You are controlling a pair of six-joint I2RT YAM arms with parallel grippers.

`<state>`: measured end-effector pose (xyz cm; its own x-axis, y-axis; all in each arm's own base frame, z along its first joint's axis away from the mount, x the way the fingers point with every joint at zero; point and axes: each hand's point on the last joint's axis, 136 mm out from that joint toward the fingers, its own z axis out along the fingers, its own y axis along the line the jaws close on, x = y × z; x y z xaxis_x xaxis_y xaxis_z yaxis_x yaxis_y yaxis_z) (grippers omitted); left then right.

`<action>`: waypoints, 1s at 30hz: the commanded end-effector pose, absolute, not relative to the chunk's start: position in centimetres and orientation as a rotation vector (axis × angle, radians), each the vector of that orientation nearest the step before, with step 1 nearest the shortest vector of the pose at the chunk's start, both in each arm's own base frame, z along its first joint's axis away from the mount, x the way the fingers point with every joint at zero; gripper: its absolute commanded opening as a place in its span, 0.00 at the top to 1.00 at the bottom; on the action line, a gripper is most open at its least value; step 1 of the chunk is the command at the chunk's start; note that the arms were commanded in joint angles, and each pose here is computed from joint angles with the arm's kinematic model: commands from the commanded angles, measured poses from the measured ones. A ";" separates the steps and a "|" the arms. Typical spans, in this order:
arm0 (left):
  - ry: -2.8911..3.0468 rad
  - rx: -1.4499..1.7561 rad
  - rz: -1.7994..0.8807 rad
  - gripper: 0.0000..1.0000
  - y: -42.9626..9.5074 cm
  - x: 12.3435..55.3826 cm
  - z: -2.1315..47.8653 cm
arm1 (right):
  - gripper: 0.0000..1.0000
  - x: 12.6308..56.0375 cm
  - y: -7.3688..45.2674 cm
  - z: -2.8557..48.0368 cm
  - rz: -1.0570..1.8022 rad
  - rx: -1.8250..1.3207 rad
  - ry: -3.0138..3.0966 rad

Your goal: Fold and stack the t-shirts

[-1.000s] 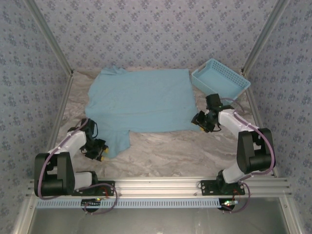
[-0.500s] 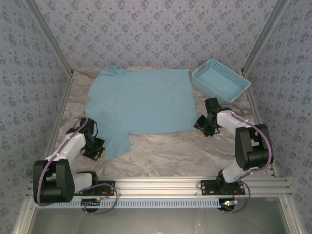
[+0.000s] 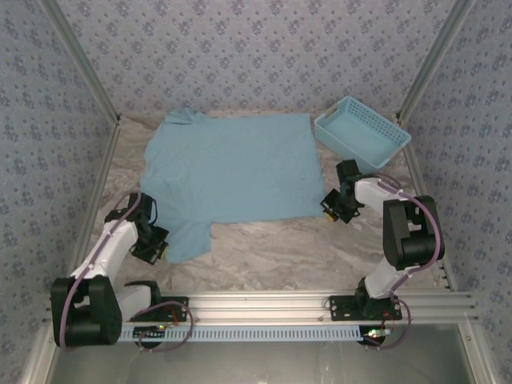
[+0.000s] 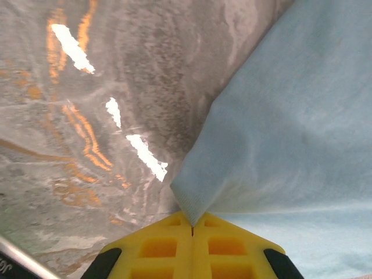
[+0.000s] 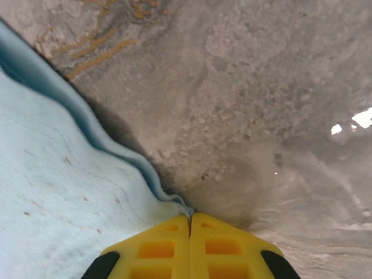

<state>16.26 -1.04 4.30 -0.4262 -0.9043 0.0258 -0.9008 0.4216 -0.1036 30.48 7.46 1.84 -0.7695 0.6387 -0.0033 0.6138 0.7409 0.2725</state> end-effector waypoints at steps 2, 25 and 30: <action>2.552 -1.796 -0.042 1.00 -0.1 13.1 5.5 | 1.00 30.9 7.8 2.2 0.372 0.959 2.792; 2.242 -1.667 -0.464 1.00 -1.3 18.1 13.8 | 1.00 22.3 8.5 7.3 0.430 1.063 2.808; 2.240 -1.551 -0.475 1.00 -1.1 23.2 16.3 | 1.00 25.6 8.9 8.2 0.475 1.077 2.762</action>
